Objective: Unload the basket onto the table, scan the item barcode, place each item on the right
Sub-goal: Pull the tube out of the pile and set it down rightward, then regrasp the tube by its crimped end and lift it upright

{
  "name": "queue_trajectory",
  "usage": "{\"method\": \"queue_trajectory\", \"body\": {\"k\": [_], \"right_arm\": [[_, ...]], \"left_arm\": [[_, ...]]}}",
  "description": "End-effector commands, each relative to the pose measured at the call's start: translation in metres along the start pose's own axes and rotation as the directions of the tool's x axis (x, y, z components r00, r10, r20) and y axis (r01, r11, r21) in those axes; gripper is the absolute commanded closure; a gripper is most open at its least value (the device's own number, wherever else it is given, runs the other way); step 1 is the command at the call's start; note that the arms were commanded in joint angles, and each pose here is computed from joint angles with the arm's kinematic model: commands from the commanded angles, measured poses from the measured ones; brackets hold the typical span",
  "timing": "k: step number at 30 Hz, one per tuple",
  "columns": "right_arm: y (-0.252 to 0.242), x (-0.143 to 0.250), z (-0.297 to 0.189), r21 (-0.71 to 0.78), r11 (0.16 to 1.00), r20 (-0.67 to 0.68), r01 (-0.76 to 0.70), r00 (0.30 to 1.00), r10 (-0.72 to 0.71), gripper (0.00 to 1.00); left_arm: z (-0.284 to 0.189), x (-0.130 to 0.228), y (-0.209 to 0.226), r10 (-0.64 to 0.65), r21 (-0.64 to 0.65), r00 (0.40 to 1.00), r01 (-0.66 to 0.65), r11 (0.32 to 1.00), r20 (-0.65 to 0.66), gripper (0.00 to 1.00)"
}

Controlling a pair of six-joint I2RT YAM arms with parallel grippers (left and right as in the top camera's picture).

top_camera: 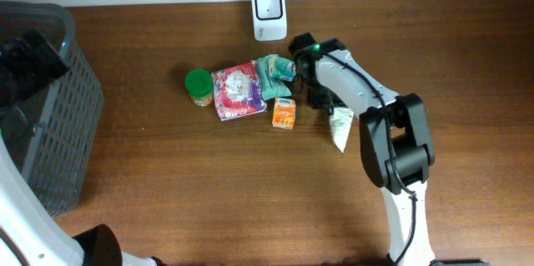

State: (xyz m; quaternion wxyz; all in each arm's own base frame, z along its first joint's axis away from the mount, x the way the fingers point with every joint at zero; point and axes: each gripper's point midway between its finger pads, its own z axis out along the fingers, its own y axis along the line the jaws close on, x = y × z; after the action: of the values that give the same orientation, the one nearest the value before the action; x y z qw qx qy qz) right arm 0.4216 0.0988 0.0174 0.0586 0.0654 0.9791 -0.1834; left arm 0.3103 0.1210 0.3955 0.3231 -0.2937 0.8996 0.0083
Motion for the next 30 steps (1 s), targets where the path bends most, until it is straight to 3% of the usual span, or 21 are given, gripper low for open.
{"method": "queue_trajectory", "body": {"k": [1,2,5,9,14,15,17,21,25,28,30], "right_arm": [[0.037,0.01,-0.024,-0.126,0.992,-0.021,0.032,0.999,-0.035,0.13],[0.035,0.006,-0.039,-0.13,0.991,-0.015,0.035,0.999,-0.037,0.01],[0.036,-0.009,-0.092,-0.227,0.964,0.023,0.137,0.99,-0.136,0.01],[-0.003,-0.028,-0.14,-0.226,0.961,0.081,0.158,0.986,-0.143,0.01],[-0.056,-0.038,-0.108,-0.225,0.974,-0.029,0.032,0.999,-0.04,0.02],[-0.059,-0.034,-0.099,-0.256,0.965,-0.061,0.06,0.995,-0.078,0.08],[-0.06,-0.027,-0.089,-0.252,0.965,-0.097,0.072,0.99,-0.099,0.08],[-0.042,-0.008,-0.06,-0.287,0.955,-0.169,0.074,0.977,-0.127,0.07],[-0.02,-0.006,-0.06,-0.339,0.937,-0.157,0.087,0.976,-0.148,0.08],[-0.003,-0.001,-0.067,-0.352,0.928,-0.136,0.126,0.974,-0.184,0.23],[0.01,0.001,-0.072,-0.357,0.921,-0.11,0.158,0.972,-0.209,0.25]], "left_arm": [[-0.003,0.0,0.001,-0.013,0.002,1.0,0.013,1.0,0.005,0.01],[-0.003,0.0,0.001,-0.013,0.002,1.0,0.013,1.0,0.005,0.01],[-0.003,0.0,0.001,-0.013,0.002,1.0,0.013,1.0,0.005,0.01],[-0.003,0.0,0.001,-0.012,0.002,1.0,0.012,1.0,0.005,0.01],[-0.003,0.0,0.001,-0.013,0.002,1.0,0.013,1.0,0.005,0.01],[-0.003,0.0,0.001,-0.013,0.002,1.0,0.013,1.0,0.005,0.01],[-0.003,0.0,0.001,-0.012,0.002,1.0,0.012,1.0,0.005,0.01],[-0.003,0.0,0.001,-0.013,0.002,1.0,0.013,1.0,0.005,0.01],[-0.003,0.0,0.001,-0.013,0.002,1.0,0.013,1.0,0.005,0.01],[-0.003,0.0,0.001,-0.013,0.002,1.0,0.013,1.0,0.005,0.01],[-0.003,0.0,0.001,-0.013,0.002,1.0,0.013,1.0,0.005,0.01]]}}
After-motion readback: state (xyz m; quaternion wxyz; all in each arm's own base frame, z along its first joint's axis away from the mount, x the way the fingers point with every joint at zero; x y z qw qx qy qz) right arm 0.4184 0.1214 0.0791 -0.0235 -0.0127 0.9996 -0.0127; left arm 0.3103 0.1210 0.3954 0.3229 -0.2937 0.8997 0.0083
